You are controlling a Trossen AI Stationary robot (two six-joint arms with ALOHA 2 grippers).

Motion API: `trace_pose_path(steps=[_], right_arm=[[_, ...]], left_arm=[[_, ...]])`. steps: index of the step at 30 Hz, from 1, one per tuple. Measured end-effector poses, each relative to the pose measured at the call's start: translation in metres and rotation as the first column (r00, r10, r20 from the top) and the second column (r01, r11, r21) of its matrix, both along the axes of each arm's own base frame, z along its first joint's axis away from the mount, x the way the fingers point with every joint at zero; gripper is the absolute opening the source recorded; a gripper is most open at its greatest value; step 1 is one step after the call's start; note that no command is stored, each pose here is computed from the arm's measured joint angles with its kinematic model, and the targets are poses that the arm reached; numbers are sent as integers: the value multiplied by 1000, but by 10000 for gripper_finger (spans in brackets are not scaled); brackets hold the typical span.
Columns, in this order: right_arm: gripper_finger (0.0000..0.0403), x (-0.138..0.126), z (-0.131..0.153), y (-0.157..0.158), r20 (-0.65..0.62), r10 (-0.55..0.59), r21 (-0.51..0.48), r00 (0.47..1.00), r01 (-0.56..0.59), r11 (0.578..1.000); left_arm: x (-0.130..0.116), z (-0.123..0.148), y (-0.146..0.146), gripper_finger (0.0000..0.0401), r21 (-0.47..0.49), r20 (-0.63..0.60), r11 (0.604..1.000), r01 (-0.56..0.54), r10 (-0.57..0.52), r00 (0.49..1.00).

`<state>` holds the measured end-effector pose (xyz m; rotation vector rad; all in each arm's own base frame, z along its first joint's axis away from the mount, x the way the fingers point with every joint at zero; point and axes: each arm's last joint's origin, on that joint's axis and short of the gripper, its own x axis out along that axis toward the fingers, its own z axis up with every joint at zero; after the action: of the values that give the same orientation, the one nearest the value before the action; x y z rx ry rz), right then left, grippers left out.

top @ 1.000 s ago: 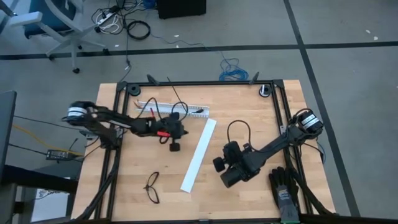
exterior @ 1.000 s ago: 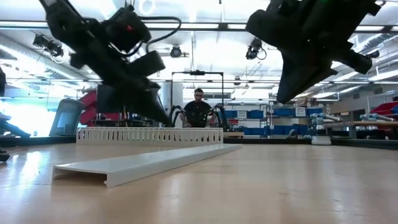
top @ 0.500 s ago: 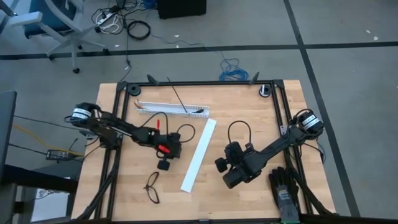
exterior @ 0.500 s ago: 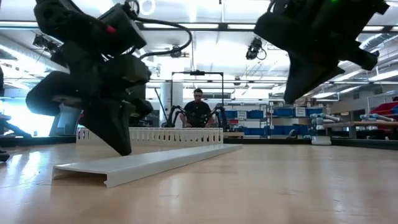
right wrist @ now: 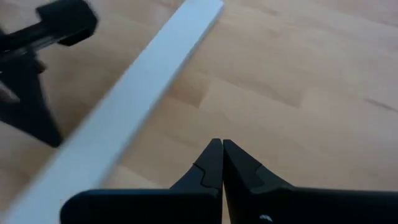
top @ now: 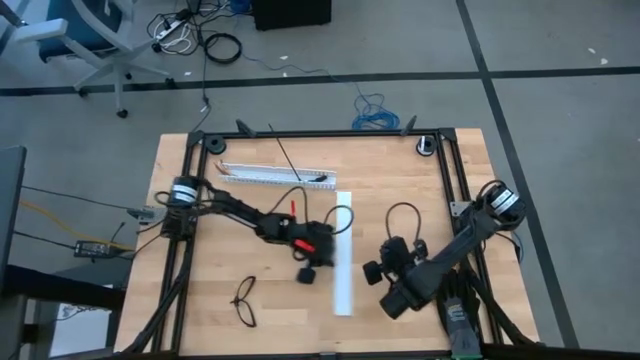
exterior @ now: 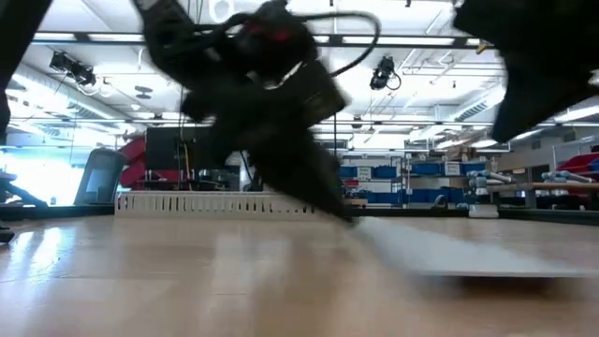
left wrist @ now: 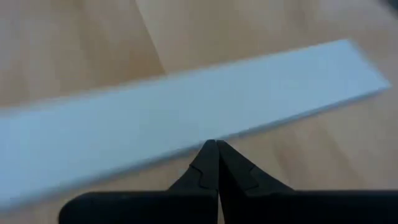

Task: Ziptie cables
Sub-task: Close the white cable duct lid

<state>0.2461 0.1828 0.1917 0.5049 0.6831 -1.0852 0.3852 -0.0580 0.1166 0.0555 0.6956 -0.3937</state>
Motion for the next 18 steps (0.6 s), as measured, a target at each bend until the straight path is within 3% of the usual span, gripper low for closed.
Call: trace_pose_path(steps=[4,7,10,15,18], right_arm=[[0,-18,1,14,42,-32,9,999,32,999],[0,-27,1,24,77,-30,28,997,28,999],[0,-29,1,29,98,-25,49,995,20,999],[0,-29,0,30,96,-33,71,995,27,997],[0,-29,0,30,95,-34,72,995,27,997]], left_arm=[[44,23,4,3,-17,213,999,-38,41,976],[72,23,16,4,10,273,991,-133,126,954],[92,13,39,4,2,243,974,-228,220,945],[91,8,63,4,-34,149,973,-228,230,962],[83,30,64,3,13,186,977,-214,208,960]])
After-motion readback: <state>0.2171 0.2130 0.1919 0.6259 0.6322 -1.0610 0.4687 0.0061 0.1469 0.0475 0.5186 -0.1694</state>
